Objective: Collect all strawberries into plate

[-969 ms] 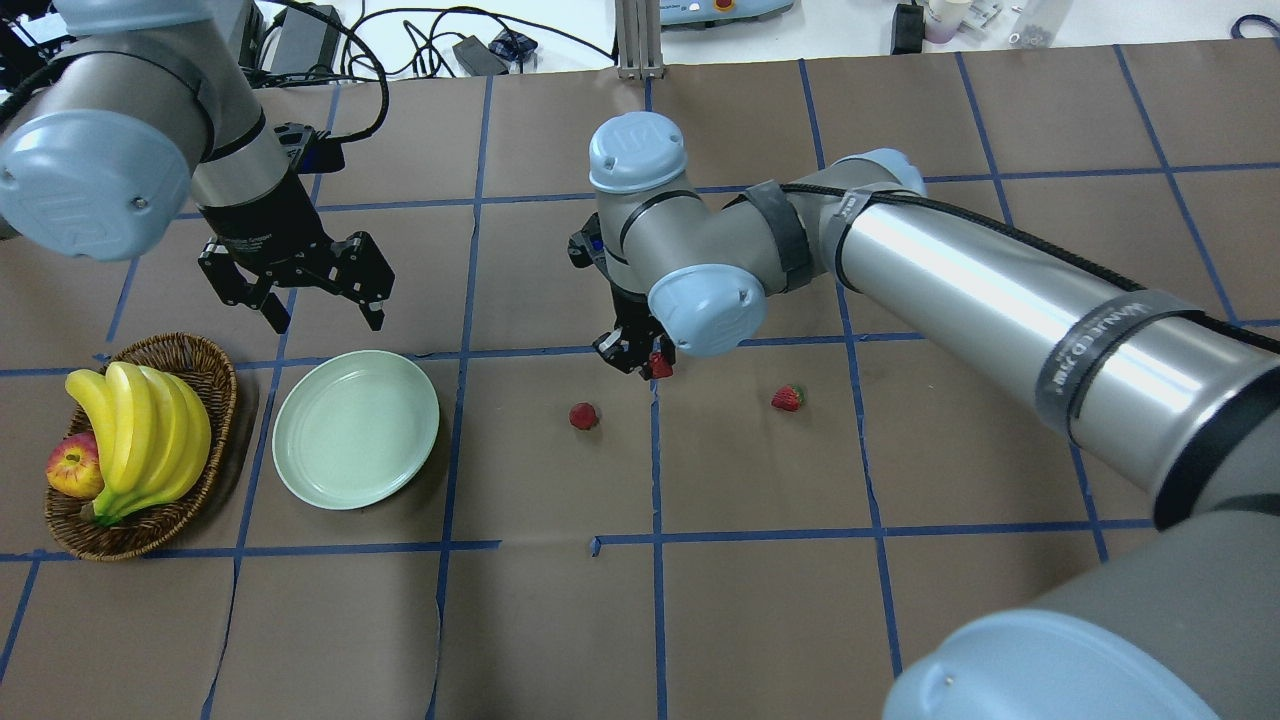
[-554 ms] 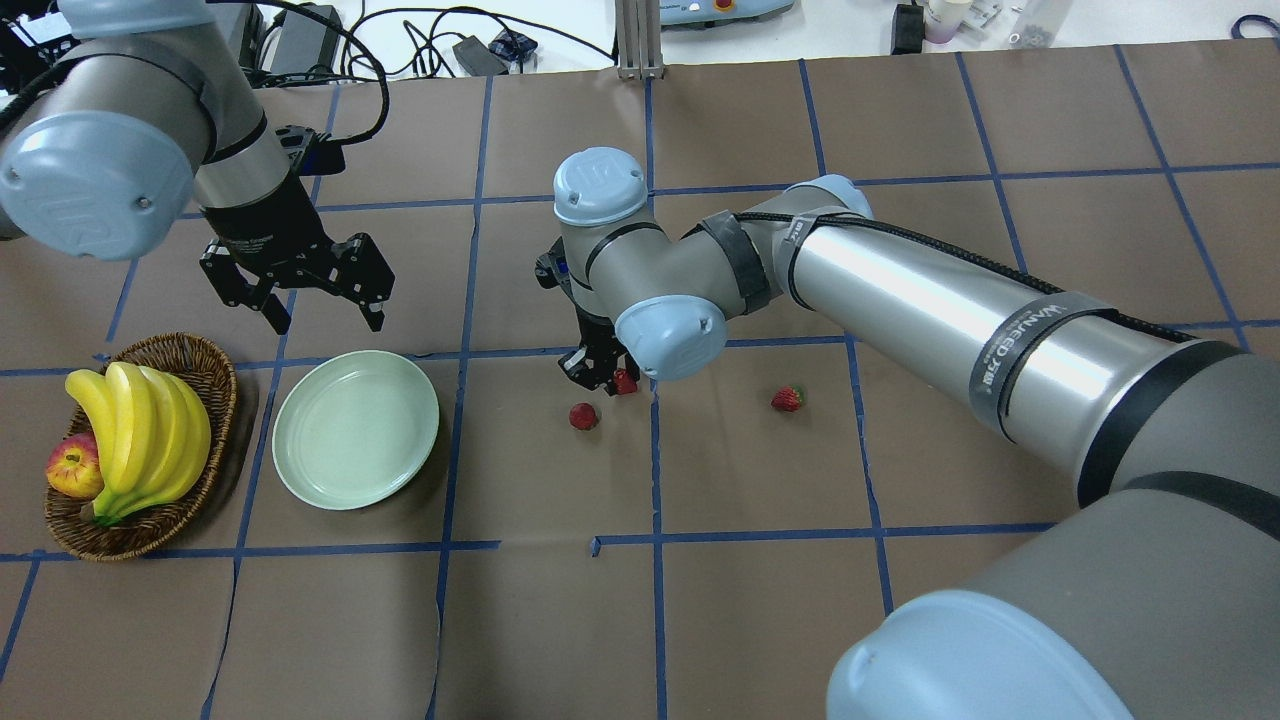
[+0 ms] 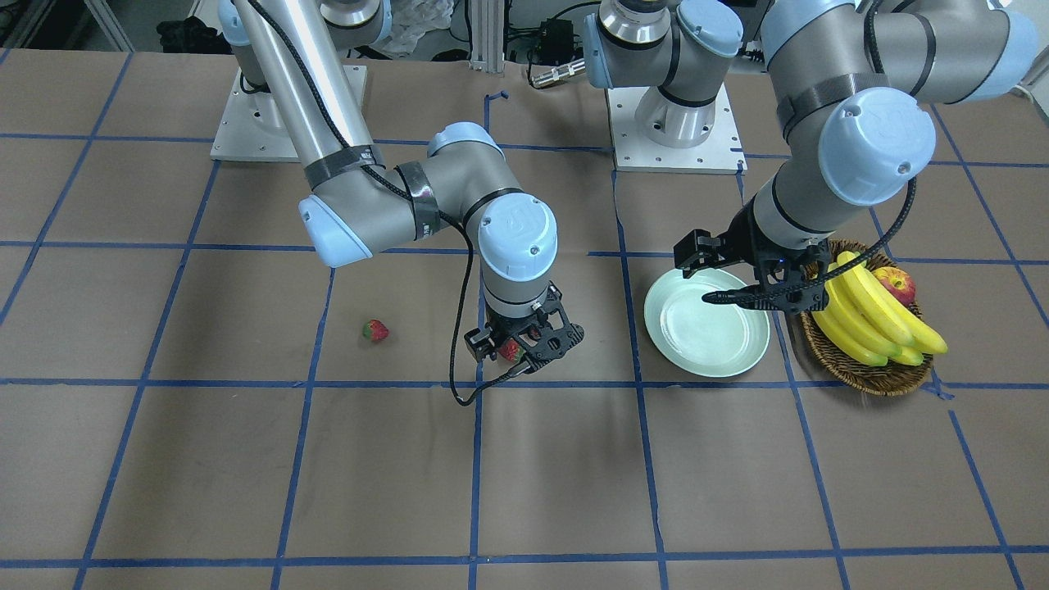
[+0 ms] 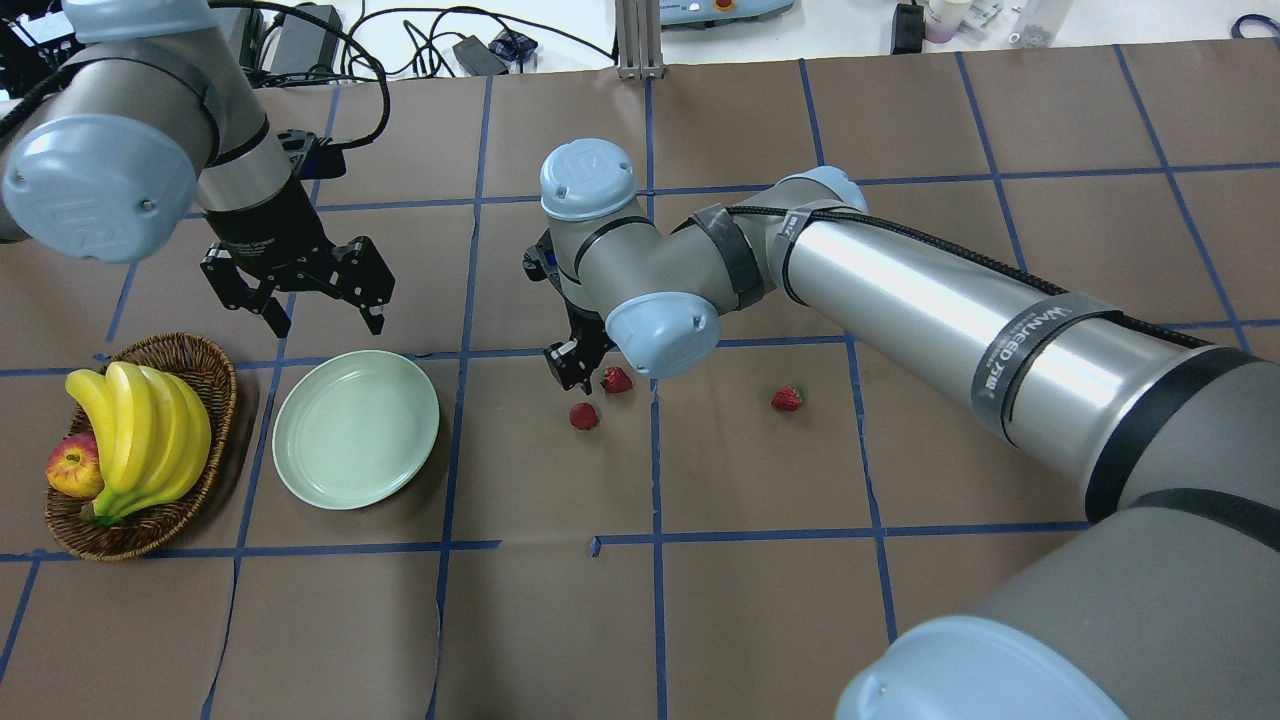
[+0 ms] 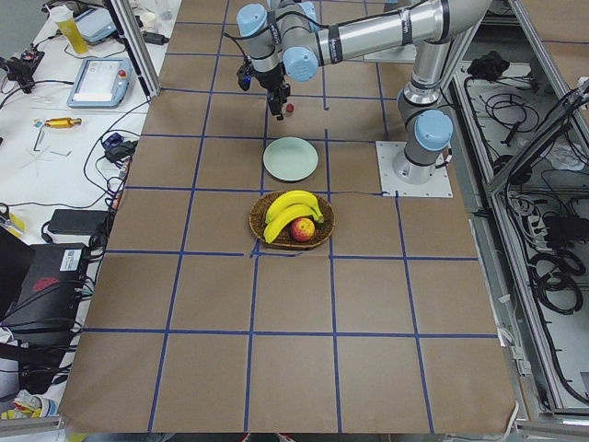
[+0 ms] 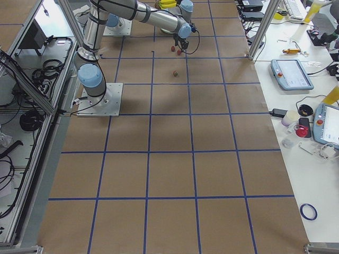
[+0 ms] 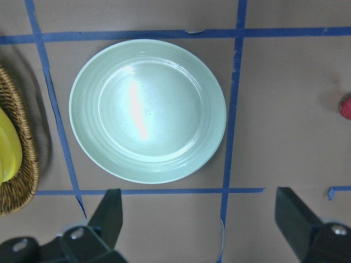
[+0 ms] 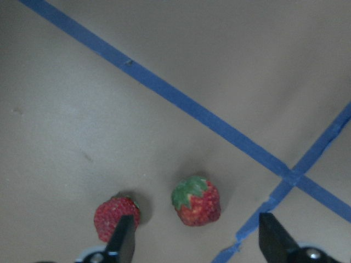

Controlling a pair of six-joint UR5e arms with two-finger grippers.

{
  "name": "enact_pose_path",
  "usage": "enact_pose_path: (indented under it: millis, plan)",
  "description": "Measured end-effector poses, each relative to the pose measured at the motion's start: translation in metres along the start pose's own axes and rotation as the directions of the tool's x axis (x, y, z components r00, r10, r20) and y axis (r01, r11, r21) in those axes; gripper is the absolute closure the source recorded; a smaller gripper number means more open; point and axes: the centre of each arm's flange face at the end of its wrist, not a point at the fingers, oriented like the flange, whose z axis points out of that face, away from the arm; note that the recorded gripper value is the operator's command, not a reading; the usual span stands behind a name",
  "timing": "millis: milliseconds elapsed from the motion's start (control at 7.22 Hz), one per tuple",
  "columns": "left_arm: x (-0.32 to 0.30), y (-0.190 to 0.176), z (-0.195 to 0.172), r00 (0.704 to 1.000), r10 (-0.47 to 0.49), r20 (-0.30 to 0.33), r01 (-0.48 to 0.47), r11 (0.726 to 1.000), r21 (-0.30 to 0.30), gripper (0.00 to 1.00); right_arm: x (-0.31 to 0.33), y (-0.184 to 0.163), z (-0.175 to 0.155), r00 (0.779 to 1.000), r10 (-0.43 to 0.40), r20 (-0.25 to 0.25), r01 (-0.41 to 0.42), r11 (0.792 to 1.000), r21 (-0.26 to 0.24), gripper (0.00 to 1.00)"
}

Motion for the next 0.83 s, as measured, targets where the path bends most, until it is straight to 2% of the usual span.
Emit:
enact_pose_path:
  millis: [277,415,554,831]
  plan:
    - [0.000,0.001,0.006,1.000,0.000,0.000,0.000,1.000,-0.011,0.00,0.030,0.013,-0.038,0.996,0.036,-0.076,-0.036,0.999,0.003,0.00]
    - [0.000,0.001,0.006,1.000,0.001,0.002,-0.001,1.000,-0.011,0.00,0.064,0.022,-0.049,0.994,0.071,-0.085,-0.072,0.997,-0.011,0.00]
    - [0.000,0.001,0.007,1.000,0.001,0.003,-0.001,1.000,-0.012,0.00,0.104,0.034,-0.055,0.993,0.087,-0.079,-0.091,0.995,-0.050,0.00]
    - [0.000,0.001,0.007,1.000,0.000,0.003,0.000,1.000,-0.014,0.00,0.153,0.062,-0.051,0.998,0.043,-0.038,-0.048,0.988,-0.145,0.00]
